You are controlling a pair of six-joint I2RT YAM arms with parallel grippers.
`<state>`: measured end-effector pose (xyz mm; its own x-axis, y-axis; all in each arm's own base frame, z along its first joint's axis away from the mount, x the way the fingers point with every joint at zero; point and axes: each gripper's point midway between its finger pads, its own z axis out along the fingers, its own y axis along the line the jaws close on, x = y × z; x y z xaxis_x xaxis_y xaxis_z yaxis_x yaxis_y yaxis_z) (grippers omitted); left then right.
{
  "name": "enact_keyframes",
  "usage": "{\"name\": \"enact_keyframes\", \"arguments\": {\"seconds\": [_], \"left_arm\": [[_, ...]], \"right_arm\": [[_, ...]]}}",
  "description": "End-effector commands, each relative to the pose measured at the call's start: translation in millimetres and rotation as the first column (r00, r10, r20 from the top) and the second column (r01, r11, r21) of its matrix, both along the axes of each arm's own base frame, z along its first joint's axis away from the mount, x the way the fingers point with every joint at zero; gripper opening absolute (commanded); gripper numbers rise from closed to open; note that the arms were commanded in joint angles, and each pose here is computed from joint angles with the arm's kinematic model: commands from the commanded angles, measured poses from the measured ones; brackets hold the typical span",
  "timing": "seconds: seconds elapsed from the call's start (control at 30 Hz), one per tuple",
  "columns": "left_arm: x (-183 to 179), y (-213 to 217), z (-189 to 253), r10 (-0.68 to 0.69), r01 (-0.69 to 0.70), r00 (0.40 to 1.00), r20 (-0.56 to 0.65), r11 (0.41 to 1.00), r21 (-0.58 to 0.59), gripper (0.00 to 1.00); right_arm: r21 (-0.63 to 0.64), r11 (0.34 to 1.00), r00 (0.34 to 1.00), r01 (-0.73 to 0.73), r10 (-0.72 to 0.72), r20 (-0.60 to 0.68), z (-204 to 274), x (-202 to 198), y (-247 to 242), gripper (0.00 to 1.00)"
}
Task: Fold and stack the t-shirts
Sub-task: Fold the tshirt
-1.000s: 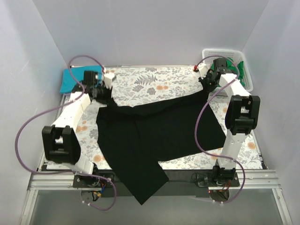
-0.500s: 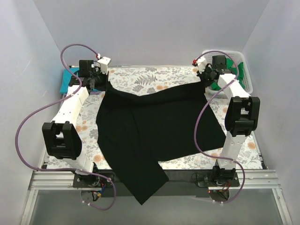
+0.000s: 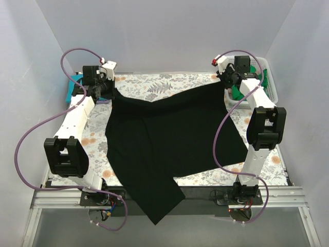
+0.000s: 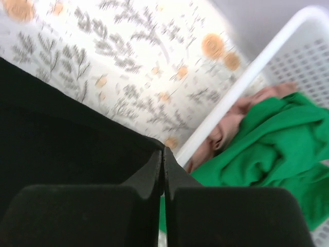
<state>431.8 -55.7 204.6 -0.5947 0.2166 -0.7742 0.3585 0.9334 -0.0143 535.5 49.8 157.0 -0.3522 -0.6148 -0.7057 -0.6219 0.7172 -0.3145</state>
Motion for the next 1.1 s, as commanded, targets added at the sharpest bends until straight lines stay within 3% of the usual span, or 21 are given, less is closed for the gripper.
{"name": "enact_keyframes", "arguments": {"seconds": [0.0, 0.13, 0.43, 0.67, 0.93, 1.07], "left_arm": [[18.0, 10.3, 64.6, 0.053, -0.051, 0.985, 0.165, 0.999, -0.014, 0.00], [8.7, 7.4, 66.9, 0.033, -0.030, 0.986, 0.164, 0.999, -0.017, 0.00], [-36.5, -0.5, 6.6, -0.035, 0.036, 0.999, 0.028, 0.999, -0.023, 0.00], [-59.7, 6.4, -14.3, -0.030, 0.030, 1.000, 0.002, 0.999, 0.017, 0.00], [-85.6, -2.6, 1.8, -0.091, 0.091, 0.996, 0.007, 0.996, -0.008, 0.00], [-114.5, -11.4, -7.7, -0.169, 0.167, 0.984, -0.062, 0.985, -0.032, 0.00]], "right_arm": [[0.033, 0.999, 0.991, -0.002, -0.003, 0.135, 48.7, 25.8, 7.8, 0.01], [0.035, 0.999, 0.991, -0.034, 0.029, 0.127, 45.4, 20.7, 18.0, 0.01], [-0.077, 0.994, 0.994, -0.084, 0.089, 0.068, 2.2, 0.8, 9.4, 0.01], [-0.141, 0.985, 0.993, -0.100, 0.108, 0.051, -11.3, -14.1, 1.3, 0.01], [-0.200, 0.973, 0.990, -0.114, 0.129, 0.064, -11.6, -27.9, -5.8, 0.01], [-0.255, 0.958, 0.988, -0.130, 0.148, 0.051, -24.4, -35.3, -12.8, 0.01]]}}
